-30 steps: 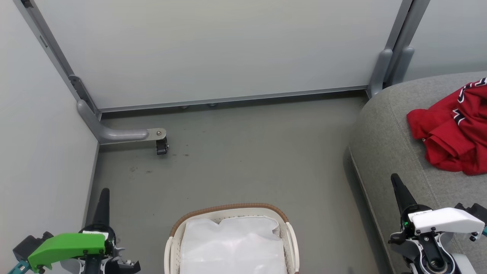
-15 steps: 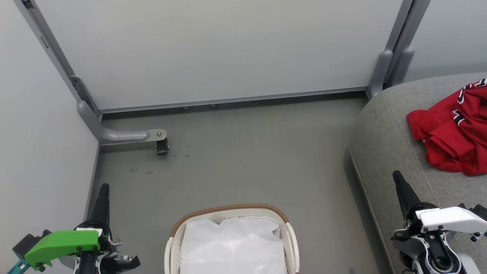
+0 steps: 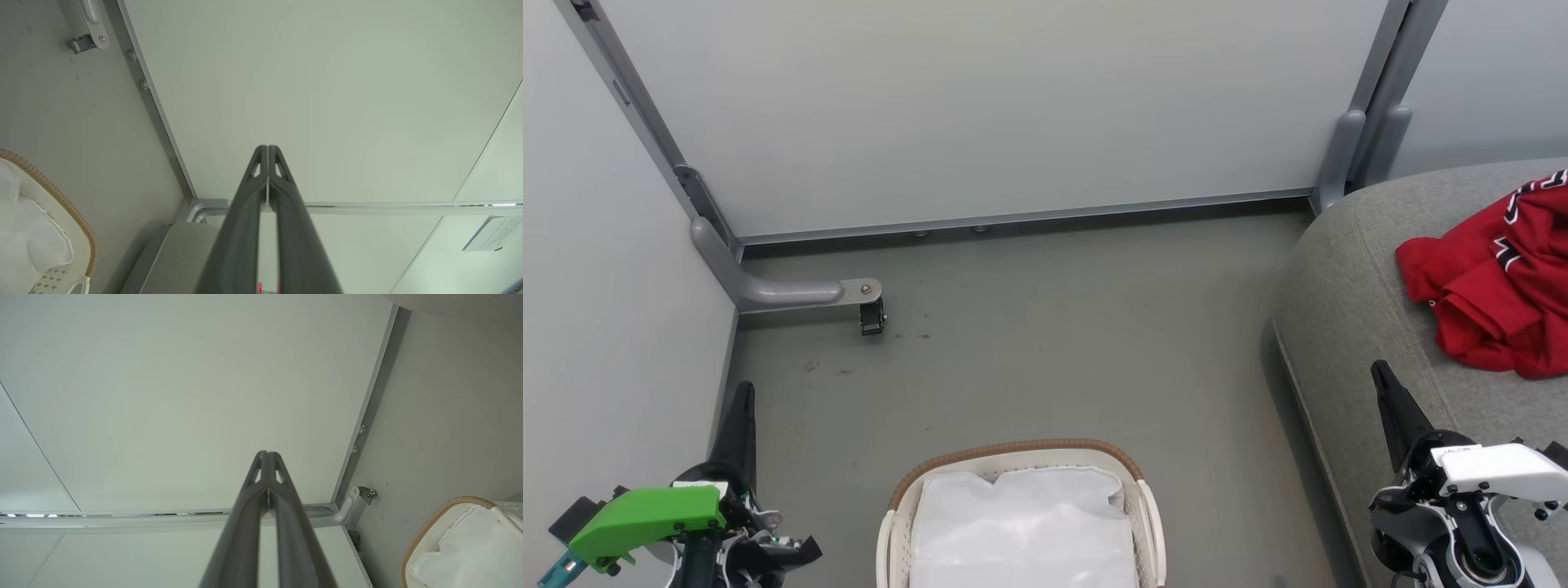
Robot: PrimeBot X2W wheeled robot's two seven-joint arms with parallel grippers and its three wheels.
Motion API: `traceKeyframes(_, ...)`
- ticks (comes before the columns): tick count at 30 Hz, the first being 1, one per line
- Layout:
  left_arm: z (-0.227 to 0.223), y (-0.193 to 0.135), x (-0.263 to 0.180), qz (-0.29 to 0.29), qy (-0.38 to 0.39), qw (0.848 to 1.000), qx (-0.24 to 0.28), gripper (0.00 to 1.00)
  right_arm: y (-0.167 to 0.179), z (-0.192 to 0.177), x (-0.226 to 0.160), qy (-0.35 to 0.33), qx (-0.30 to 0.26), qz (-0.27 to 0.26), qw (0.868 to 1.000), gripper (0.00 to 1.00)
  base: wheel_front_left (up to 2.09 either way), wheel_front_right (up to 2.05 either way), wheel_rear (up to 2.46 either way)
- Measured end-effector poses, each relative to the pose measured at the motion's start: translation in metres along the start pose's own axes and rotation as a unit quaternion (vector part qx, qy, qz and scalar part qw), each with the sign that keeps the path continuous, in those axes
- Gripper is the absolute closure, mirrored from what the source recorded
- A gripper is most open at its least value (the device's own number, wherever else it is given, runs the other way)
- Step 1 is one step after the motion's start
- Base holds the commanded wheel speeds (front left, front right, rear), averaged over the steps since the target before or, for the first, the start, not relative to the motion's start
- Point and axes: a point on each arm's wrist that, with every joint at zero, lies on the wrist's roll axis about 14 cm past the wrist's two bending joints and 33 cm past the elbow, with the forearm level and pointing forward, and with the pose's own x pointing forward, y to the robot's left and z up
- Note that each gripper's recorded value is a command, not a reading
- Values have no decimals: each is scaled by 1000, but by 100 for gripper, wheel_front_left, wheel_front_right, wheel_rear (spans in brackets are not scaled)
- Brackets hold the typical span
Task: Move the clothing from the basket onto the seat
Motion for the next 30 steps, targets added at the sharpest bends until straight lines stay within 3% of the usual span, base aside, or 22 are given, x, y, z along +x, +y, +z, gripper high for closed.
traceKeyframes(30, 1, -2, 1, -4, -1, 1000, -5, 100, 1, 0, 0, 1, 4, 2, 1000, 100, 0, 0, 0)
